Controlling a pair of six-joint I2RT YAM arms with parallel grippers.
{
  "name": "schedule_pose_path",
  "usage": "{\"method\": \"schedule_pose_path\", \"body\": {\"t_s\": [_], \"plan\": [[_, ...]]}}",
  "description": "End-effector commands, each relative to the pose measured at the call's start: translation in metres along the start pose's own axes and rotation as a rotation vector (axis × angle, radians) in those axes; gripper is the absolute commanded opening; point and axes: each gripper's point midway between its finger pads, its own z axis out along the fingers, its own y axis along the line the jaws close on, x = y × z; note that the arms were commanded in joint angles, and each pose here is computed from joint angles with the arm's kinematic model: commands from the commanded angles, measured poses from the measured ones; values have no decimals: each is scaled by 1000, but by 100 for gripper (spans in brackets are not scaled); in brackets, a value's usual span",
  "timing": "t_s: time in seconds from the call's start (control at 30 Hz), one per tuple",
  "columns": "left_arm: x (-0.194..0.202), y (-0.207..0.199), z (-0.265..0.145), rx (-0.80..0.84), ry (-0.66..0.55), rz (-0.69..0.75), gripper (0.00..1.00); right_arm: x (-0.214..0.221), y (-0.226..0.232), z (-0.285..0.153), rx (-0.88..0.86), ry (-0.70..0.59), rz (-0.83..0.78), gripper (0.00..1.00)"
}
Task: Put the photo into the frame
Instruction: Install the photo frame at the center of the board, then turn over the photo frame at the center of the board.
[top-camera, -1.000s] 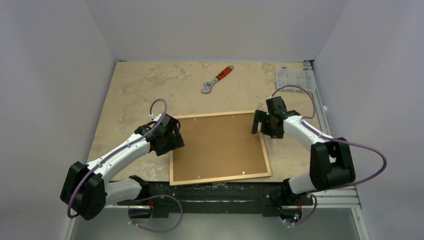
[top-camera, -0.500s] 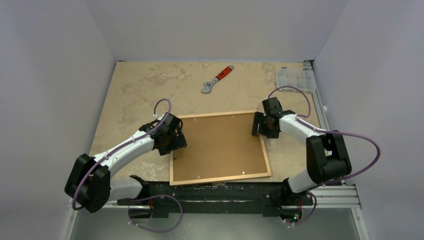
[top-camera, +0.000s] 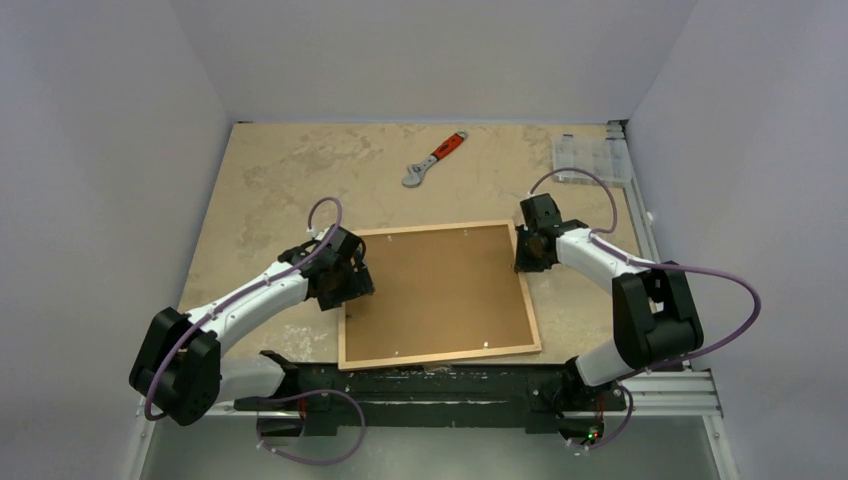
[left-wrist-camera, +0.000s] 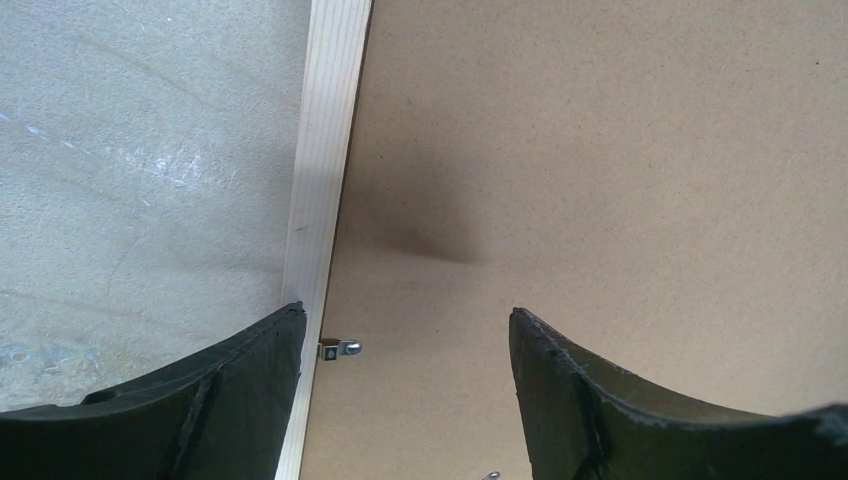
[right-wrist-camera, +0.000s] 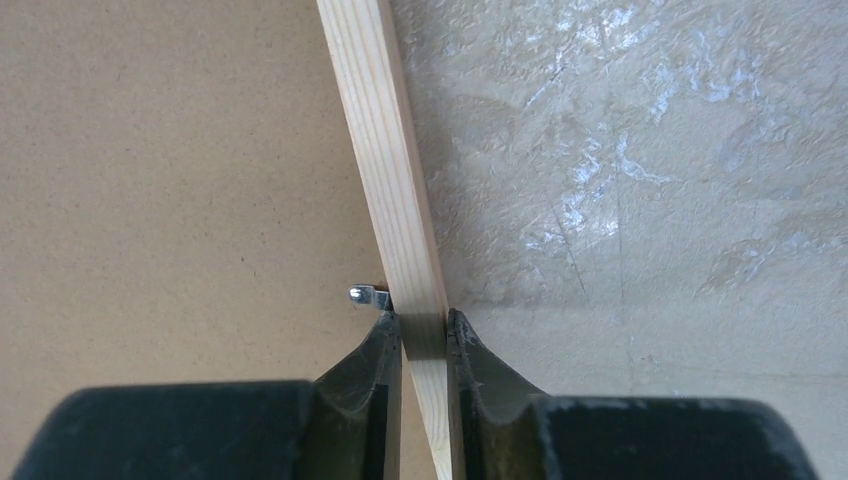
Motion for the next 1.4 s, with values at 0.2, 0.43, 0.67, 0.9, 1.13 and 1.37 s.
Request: {"method": "schedule_pose_path", "body": {"t_s": [0.2,0.43,0.67,0.9,1.13,1.37], "plan": [[-3,-6,-2,24,-13,21,72,-4,3,2,2,-5,8,1],[-3,-7,-3,31,-10,25,72,1,28,-17,-158,2,22,60],[-10,-23,2,53,3,44,72,34,29,-20,-218,67,26,74],[-38,-53,4,55,-8,117,72,44,50,-14,-330,109,79,74],[-73,-59,5,-9,-13,164,72,25,84,-20,-419,115,74,74],[-84,-41,-32,-30,-96,189,73,26,103,-34,-446,111,7,76]]}}
